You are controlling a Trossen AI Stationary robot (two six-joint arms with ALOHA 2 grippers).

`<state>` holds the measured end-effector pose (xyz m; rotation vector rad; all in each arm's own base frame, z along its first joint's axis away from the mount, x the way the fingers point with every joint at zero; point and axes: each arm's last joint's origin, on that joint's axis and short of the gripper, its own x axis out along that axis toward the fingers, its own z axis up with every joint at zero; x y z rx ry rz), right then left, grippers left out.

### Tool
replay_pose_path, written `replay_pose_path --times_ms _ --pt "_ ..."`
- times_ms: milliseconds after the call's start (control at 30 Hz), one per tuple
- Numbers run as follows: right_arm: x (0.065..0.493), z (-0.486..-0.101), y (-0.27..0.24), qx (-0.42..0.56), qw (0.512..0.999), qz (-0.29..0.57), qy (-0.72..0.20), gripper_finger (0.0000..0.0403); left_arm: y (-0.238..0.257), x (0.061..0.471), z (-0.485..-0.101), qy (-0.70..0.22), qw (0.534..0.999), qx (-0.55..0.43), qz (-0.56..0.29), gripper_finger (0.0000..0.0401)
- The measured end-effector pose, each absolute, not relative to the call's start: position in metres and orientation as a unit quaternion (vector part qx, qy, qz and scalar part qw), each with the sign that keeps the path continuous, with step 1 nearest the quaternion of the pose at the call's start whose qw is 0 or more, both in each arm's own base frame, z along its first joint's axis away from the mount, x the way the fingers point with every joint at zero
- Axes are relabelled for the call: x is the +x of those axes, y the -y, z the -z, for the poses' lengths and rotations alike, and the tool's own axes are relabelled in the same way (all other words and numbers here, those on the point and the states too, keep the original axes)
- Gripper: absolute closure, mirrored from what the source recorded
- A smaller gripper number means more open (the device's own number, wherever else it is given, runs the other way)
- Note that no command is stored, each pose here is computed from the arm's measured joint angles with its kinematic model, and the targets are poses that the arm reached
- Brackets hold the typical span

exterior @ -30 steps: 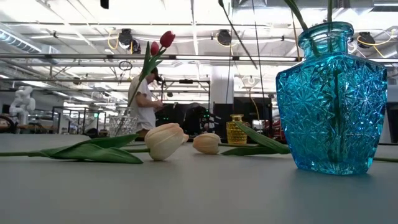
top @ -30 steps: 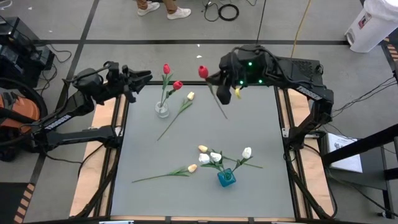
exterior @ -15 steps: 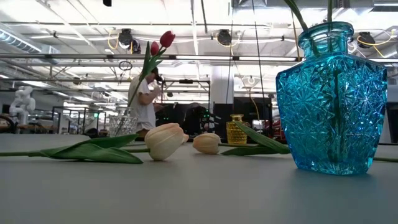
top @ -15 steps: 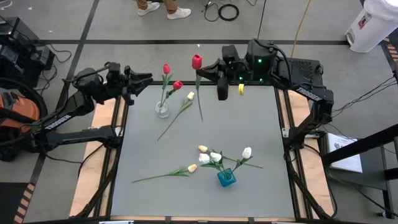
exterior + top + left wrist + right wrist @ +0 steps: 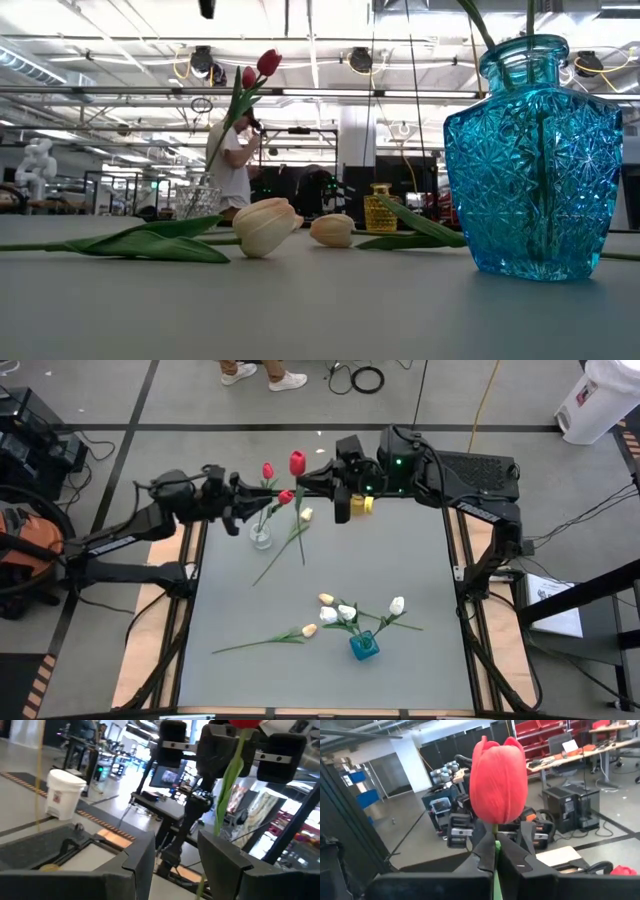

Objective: Sort flowers into vase by color
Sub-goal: Put the red tulip into the transparent vase

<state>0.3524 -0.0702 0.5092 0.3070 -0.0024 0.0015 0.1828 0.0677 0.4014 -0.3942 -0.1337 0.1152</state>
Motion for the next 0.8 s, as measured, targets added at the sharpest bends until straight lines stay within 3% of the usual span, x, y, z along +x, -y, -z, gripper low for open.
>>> replay_pose_path --times_ms 800 --pt "0.353 -0.508 0.070 0.152 0.988 0.001 -0.006 0.0403 -0.054 0.237 -0.395 0.119 0.975 -0.186 0.024 0.0246"
